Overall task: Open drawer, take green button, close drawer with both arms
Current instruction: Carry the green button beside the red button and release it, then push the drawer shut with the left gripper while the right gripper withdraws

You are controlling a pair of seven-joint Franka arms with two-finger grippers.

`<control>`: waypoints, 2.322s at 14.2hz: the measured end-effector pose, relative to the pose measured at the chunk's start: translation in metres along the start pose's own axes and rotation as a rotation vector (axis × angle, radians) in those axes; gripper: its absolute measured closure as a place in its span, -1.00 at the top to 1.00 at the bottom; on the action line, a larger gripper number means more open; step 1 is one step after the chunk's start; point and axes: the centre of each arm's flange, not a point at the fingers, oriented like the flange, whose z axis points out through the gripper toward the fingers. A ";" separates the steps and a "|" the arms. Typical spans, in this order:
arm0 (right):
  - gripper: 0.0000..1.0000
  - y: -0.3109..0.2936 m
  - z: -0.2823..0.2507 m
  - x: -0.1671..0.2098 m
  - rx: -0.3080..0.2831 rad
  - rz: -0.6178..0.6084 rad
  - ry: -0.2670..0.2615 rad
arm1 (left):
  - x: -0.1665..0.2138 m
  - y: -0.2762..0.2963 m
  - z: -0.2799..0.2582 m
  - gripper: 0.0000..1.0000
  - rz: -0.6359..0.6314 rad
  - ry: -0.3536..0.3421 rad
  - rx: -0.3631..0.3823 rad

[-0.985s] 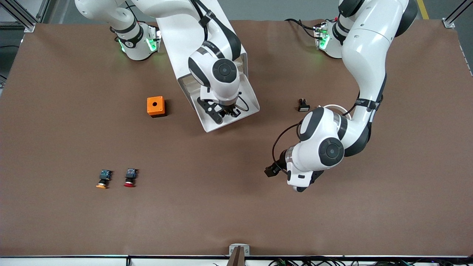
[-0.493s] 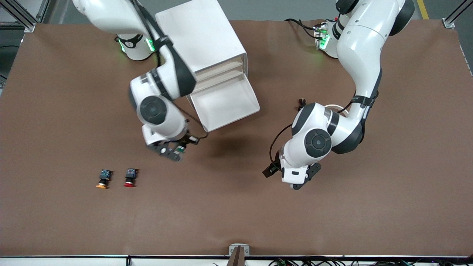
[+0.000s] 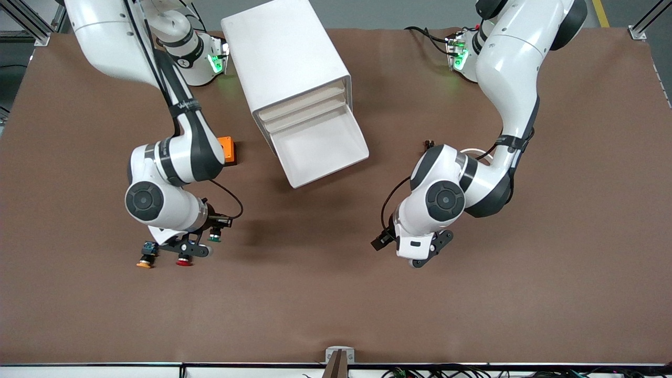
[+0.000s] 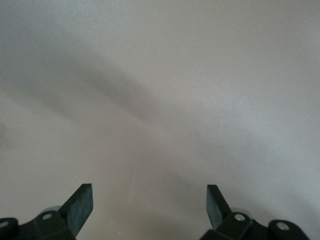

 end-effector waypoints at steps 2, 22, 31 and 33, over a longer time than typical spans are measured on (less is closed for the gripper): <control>-0.33 0.014 0.016 0.010 0.002 -0.042 0.006 | -0.014 0.003 0.008 1.00 0.008 0.008 0.019; -0.07 0.019 0.090 0.034 0.030 -0.090 0.094 | -0.185 0.021 0.086 1.00 0.128 0.035 0.120; 1.00 0.035 0.039 0.041 0.004 -0.208 0.032 | -0.246 0.024 0.097 1.00 0.163 0.027 0.133; 1.00 0.059 -0.002 0.044 0.002 -0.215 0.016 | -0.260 0.023 0.100 1.00 0.162 0.000 0.135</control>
